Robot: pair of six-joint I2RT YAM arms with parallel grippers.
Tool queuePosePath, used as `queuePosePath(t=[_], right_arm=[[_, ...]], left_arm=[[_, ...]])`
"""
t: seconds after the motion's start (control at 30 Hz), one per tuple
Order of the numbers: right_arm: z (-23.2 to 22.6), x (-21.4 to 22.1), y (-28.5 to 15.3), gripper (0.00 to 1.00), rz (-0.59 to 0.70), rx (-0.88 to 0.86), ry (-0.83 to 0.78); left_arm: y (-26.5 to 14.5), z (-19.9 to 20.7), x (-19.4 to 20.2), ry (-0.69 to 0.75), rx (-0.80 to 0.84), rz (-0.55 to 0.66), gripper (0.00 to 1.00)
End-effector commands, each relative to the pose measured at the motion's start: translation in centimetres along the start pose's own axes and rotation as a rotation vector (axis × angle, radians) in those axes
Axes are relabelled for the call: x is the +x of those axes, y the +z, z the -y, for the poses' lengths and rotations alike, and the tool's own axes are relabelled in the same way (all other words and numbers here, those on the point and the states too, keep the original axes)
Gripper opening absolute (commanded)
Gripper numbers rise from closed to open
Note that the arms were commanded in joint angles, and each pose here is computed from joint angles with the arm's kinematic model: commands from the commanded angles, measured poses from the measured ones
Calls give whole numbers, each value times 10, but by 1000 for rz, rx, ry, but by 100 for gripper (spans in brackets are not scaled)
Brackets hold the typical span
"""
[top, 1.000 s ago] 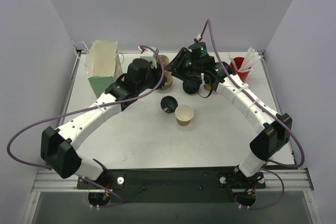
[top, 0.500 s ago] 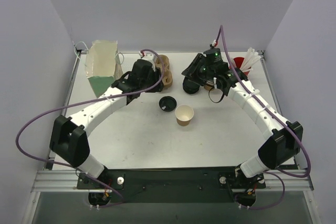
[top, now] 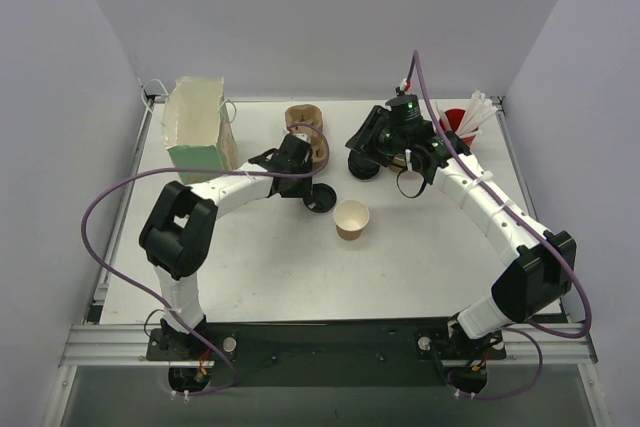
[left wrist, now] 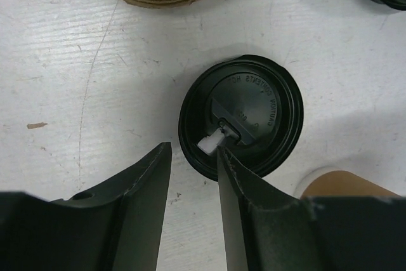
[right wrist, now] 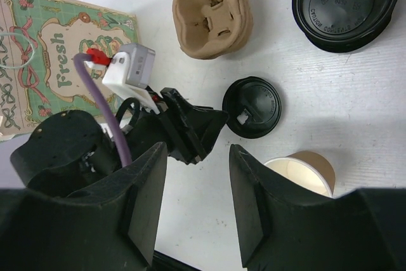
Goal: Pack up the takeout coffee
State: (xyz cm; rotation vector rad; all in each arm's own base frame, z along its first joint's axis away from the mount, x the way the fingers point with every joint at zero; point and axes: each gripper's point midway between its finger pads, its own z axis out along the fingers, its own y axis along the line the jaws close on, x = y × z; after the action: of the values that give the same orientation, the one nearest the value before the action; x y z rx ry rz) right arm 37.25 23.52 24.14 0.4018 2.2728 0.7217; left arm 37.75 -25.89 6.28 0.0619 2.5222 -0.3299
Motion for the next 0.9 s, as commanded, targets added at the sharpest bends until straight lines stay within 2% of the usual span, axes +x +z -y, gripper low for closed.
queuePosePath(t=[0.0, 0.23, 0.33, 0.37, 0.53, 0.7, 0.83, 0.87], right_arm=[[-6, -4, -8, 40, 16, -24, -27], [-6, -2, -6, 39, 5, -28, -41], [-6, -1, -6, 39, 3, -27, -55], [-6, -2, -6, 40, 5, -28, -61], [-7, -4, -7, 39, 14, -40, -146], [-8, -2, -6, 38, 11, -60, -233], [-26, 13, -13, 37, -17, -153, -392], [-27, 16, -14, 37, -15, -166, -473]], left_arm=[[10, 9, -12, -6, 18, 36, 45], [22, 3, -4, -10, 0, 16, 35], [23, 2, -5, -10, -3, 21, 27], [21, 3, -7, -11, -2, 26, 20], [4, 3, -30, 1, -1, 68, 1], [-16, 2, -48, 23, 4, 76, 0], [-40, -5, -68, 21, 12, 77, 0], [-53, 2, -83, 20, 45, 98, 0]])
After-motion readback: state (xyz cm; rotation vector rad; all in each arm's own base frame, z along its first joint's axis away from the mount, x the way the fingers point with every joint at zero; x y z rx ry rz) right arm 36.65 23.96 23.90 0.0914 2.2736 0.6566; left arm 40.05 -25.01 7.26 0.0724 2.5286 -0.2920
